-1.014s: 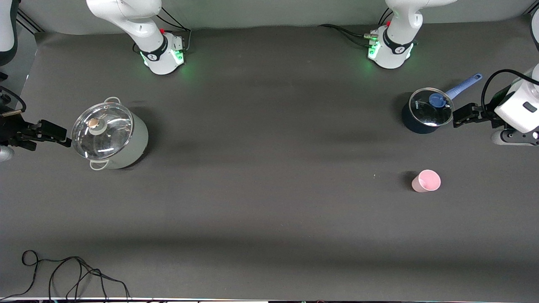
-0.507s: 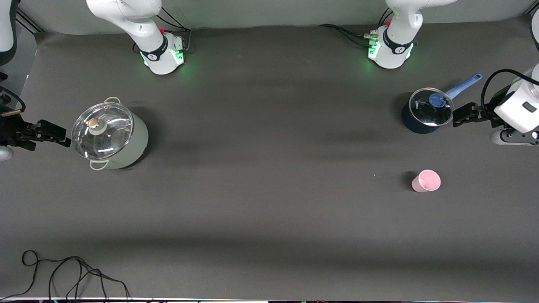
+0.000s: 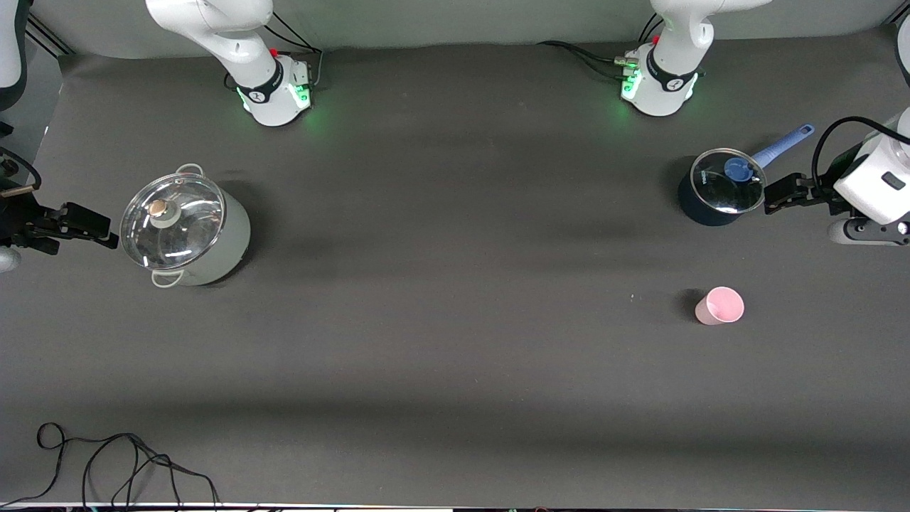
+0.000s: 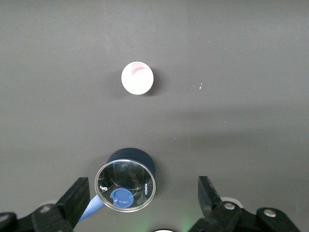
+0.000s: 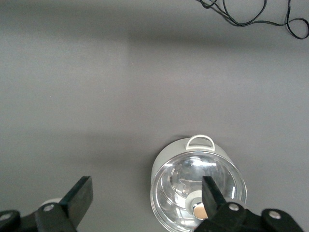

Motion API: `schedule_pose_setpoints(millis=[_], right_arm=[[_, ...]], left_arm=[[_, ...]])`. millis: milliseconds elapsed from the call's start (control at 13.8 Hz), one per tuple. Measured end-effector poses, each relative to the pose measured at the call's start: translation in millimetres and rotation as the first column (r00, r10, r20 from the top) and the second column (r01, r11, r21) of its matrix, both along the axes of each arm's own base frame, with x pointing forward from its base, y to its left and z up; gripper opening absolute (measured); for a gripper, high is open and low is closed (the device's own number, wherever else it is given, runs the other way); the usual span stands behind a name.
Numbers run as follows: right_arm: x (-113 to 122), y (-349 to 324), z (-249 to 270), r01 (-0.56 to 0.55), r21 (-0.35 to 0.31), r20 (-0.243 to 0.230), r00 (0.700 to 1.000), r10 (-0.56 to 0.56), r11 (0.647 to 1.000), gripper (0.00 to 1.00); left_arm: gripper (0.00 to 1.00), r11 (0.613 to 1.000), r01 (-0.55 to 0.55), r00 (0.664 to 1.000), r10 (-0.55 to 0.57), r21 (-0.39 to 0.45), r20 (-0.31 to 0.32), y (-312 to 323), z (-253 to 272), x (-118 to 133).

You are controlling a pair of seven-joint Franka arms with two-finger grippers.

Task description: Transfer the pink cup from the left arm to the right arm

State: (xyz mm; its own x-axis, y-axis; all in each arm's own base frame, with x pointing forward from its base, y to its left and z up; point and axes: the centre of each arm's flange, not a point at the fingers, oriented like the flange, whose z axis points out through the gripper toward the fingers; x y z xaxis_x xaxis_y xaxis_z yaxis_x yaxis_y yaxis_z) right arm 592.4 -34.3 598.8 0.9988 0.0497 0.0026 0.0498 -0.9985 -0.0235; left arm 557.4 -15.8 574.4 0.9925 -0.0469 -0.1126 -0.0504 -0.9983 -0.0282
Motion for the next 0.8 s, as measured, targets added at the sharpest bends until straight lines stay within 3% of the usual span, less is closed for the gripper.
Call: schedule_pose_setpoints(millis=[435, 579, 797], right_arm=[[0.4, -0.6, 4.4, 0.001, -0.001, 0.009, 1.000, -0.001, 1.000, 1.00], [0.6, -0.6, 6.9, -0.001, -0.001, 0.015, 1.000, 0.001, 1.000, 1.00], [0.8, -0.6, 6.5, -0.001, -0.001, 0.014, 1.000, 0.001, 1.000, 1.00]], left_arm=[[1.00, 0.998, 0.056, 0.998, -0.056, -0.004, -0.009, 7.8, -2.1, 0.5], [1.00, 0.988, 0.151, 0.988, -0.151, -0.021, -0.019, 31.5, -3.8, 0.4], [0.99, 0.937, 0.345, 0.938, -0.346, -0.064, -0.012, 97.0, -13.1, 2.4]])
